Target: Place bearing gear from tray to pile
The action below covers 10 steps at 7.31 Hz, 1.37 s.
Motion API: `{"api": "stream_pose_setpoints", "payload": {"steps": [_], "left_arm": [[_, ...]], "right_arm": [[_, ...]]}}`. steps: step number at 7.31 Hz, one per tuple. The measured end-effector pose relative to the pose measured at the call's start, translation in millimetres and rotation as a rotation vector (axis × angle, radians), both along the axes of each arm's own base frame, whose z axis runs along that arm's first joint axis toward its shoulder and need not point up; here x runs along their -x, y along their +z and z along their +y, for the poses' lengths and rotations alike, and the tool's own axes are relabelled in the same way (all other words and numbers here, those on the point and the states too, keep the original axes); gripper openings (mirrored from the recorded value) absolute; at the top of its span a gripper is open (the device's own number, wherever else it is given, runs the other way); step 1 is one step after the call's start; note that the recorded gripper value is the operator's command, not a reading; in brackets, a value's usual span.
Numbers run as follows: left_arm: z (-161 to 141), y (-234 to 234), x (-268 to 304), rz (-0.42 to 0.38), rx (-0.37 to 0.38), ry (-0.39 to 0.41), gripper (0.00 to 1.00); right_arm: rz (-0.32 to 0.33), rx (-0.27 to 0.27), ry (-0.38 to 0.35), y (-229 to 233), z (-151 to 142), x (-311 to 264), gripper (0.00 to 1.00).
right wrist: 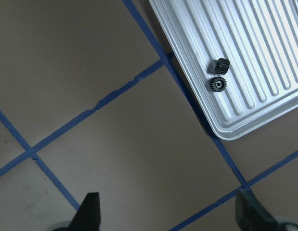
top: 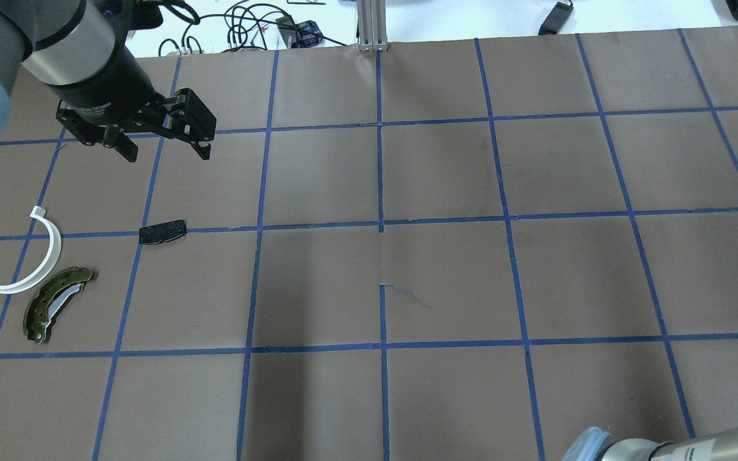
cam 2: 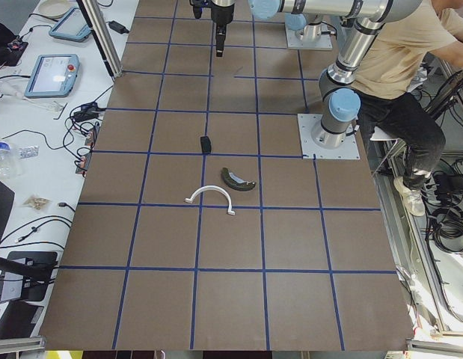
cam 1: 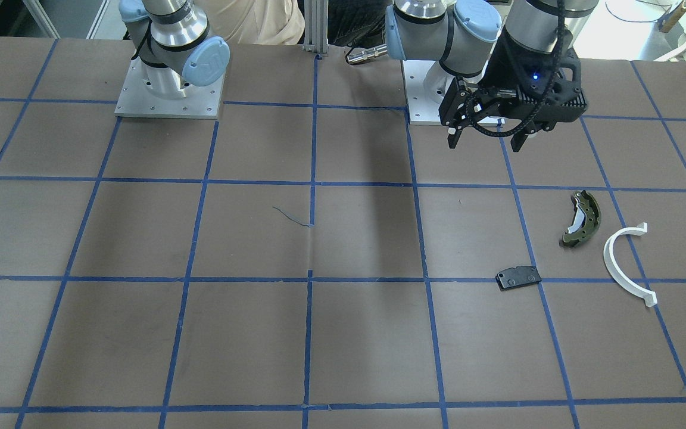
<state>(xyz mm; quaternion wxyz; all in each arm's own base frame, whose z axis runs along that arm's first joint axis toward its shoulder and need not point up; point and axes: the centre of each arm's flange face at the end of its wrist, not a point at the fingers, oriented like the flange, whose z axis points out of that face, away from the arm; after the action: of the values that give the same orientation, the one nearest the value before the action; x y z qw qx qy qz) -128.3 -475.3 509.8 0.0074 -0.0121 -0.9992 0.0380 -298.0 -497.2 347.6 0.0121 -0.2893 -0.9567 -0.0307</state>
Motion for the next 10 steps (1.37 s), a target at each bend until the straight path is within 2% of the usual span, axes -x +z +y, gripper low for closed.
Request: {"api": "stream_pose_setpoints", "payload": {"steps": [3, 6, 8, 10], "left_arm": [[-2.3, 0.2, 0.7, 0.000, 0.000, -0.002, 1.00], [-1.9, 1.2, -0.5, 0.000, 0.002, 0.000, 1.00], [0.3, 2.7, -0.5, 0.001, 0.005, 0.001, 1.00], [-0.7, -0.5, 0.0, 0.000, -0.001, 0.000, 1.00]], "right_arm": [[-0.038, -0.026, -0.052, -58.0, 11.8, 62.0, 1.00], [0.054, 0.036, -0.059, -95.5, -2.0, 95.9, 0.97], [0.092, 0.036, -0.057, -117.5, -7.3, 106.6, 0.82], [0.101, 0.039, -0.065, -131.7, -10.1, 110.6, 0.82]]}}
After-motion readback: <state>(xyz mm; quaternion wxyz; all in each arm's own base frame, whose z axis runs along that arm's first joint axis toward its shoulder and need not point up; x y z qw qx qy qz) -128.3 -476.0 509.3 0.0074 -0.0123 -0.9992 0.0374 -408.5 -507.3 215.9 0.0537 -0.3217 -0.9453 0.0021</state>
